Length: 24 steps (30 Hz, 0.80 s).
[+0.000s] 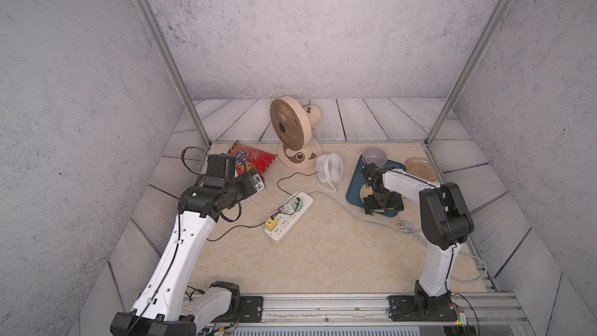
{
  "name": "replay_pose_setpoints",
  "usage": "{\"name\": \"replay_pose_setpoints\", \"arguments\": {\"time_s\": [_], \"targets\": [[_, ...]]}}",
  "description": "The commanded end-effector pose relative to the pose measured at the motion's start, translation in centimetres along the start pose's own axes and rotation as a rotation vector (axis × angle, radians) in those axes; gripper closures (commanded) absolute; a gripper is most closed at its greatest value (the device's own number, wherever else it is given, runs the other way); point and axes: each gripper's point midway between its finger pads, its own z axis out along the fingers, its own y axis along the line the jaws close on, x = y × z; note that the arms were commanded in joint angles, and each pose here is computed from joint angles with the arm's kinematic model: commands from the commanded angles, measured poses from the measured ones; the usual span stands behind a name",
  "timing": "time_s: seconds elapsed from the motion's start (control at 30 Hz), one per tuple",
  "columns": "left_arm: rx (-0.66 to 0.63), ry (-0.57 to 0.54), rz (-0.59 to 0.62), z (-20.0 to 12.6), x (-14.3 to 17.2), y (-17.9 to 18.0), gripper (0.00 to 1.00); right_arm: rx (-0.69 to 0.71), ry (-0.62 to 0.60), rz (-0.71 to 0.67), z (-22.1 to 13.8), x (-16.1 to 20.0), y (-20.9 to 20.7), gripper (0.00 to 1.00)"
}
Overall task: Unplug the desk fan from the power strip
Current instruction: Adjust the distractor at the center of the board, then move the socket to the center of the board.
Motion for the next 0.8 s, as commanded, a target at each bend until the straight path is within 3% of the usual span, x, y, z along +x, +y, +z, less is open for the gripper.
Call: {"name": "replay_pose_setpoints", "arguments": {"time_s": [0.0, 0.2, 0.37, 0.57, 0.67, 0.77], "targets": [[-0.024, 0.029, -0.006, -0.7, 1.0, 1.0, 0.02, 0.055, -0.046, 0.014, 0.4, -2.6, -1.4, 0.01], [-0.104, 0.096, -0.065, -0.5, 3.1, 3.3, 0.02, 0.008, -0.094, 0.025, -0.5, -4.9, -1.4, 0.01], [-0.171, 0.138, -0.188, 0.2, 4.8, 5.7, 0.02, -0.204, -0.183, 0.002, -5.4, -4.4, 0.9, 0.01], [-0.214, 0.171, -0.318, 1.5, 7.2, 7.9, 0.10, -0.571, -0.282, -0.205, -13.2, 0.0, 9.9, 0.02], [-0.216, 0.199, -0.354, 2.4, 8.3, 8.6, 0.14, -0.664, -0.360, -0.343, -15.4, 2.2, 14.2, 0.03], [-0.155, 0.231, -0.312, 3.5, 8.8, 7.9, 0.22, -0.724, -0.403, -0.399, -16.4, 3.5, 17.0, 0.05]]}}
